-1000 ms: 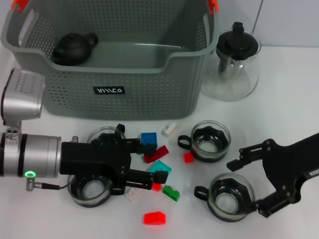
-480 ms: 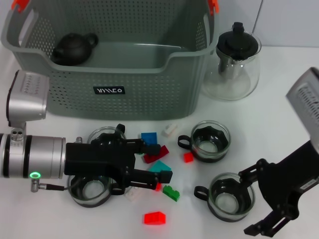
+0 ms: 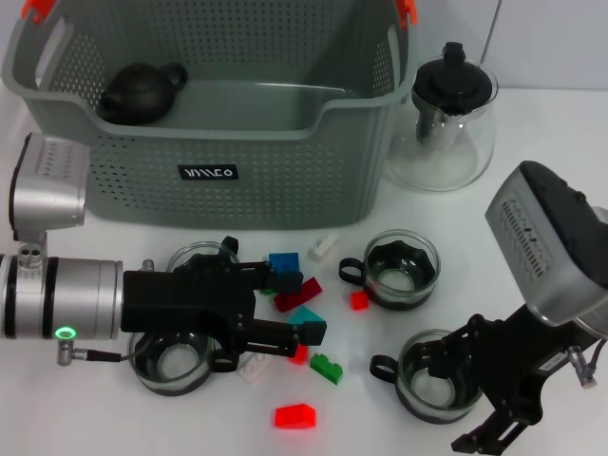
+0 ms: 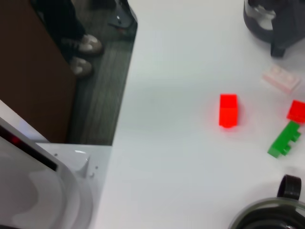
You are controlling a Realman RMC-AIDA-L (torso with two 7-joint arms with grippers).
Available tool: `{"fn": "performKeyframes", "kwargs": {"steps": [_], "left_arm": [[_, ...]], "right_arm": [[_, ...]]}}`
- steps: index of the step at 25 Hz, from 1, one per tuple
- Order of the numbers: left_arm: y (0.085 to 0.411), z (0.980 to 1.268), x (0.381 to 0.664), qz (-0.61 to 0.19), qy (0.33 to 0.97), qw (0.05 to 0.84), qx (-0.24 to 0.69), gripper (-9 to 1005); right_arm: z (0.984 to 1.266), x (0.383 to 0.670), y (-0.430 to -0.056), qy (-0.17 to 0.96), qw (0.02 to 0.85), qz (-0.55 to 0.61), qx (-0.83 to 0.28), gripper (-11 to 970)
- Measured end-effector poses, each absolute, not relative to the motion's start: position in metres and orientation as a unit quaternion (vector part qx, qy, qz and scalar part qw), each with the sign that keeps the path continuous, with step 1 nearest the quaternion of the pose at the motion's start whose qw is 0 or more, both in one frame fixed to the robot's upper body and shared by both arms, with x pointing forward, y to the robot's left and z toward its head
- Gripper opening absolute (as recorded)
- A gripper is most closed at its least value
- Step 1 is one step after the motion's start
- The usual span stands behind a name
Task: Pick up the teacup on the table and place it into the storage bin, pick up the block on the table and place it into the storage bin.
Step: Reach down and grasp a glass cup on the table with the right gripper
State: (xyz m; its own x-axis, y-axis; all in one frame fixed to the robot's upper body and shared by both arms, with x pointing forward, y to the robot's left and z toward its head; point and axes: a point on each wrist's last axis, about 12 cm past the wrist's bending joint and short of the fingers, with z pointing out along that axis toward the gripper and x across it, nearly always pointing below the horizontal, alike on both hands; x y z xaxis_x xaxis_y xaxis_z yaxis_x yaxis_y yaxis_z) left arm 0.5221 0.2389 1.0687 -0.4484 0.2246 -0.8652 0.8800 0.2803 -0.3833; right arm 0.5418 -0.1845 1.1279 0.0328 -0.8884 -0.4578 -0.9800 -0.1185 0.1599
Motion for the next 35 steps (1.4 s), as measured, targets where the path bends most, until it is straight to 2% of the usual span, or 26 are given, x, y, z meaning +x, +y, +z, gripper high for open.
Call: {"fn": "performKeyframes", "kwargs": {"steps": [22,28,33,35], "left_arm": [[0.241,1.067,0.52,-0.457,0.719,0.358,0.383,849],[0.242,1.067,0.52,-0.457,0.719,0.358,0.383,849],[0.243,1.067,0.52,-0.456,0.719,0.358,0.382,848],[0.243,1.067,0.52,-0.456,0.719,0.359,0.382,848]], "right_arm": [[1.116,0.539,-0.166,0.659,0.082,0.196,-0.722,826],[1.112,0.535,-0.164,0.659,0.063,0.195,-0.724,606],[1.11,0.534,-0.162,0.659,0.06,0.186,-0.727,379],[1.111,0.535,-0.162,0.659,0.064,0.185,-0.726,218]]}}
